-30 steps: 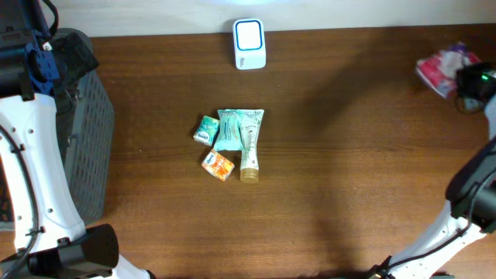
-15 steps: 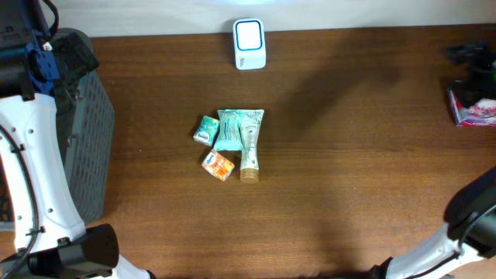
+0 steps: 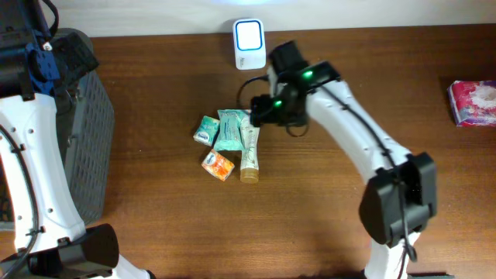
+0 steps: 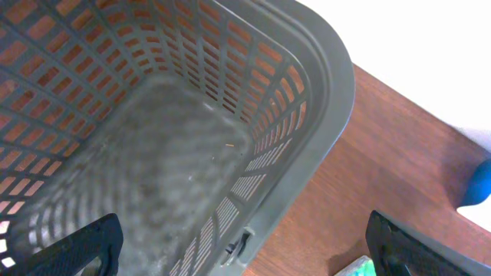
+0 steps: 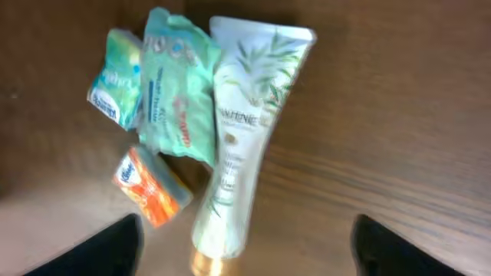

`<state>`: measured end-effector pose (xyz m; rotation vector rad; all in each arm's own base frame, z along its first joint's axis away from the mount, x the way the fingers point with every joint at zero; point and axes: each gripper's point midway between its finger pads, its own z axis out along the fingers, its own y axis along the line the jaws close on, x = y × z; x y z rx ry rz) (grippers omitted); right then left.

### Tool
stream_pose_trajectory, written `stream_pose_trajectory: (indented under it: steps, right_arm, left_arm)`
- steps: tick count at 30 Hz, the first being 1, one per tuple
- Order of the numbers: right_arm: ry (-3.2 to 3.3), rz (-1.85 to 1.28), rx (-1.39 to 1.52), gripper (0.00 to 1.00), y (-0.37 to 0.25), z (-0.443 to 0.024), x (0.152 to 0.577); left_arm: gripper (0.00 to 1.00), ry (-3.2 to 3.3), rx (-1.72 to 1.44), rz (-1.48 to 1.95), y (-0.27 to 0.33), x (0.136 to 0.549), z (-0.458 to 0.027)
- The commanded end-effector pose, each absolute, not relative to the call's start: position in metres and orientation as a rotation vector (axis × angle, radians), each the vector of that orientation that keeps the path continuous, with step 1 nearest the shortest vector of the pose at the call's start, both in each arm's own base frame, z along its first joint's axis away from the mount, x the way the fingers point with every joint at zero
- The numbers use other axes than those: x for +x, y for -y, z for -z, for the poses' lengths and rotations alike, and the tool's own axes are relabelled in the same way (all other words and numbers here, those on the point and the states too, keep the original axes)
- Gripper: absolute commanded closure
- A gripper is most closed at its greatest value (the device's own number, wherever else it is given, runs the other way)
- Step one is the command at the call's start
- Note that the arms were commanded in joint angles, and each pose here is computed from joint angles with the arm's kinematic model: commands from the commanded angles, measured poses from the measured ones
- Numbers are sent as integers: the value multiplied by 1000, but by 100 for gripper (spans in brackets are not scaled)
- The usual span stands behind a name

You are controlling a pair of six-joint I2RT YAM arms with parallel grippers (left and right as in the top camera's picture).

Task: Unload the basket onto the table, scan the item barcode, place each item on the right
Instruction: 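Reach the right gripper to the white Pantene tube and grasp it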

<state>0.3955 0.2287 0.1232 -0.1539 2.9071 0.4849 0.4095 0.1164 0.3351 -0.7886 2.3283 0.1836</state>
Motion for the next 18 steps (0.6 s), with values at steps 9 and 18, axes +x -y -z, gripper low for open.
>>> stream_pose_trajectory:
  steps: [9,18]
  right_arm:
    - [-2896,61,-85,62,-268,-33,379]
    - [-2877,388,-6,58,-205,-30,388]
  left_arm:
    - [1,-2296,-798,-185,-118,406,-345]
    - [1,-2296,-798,-185,-118,406,-345]
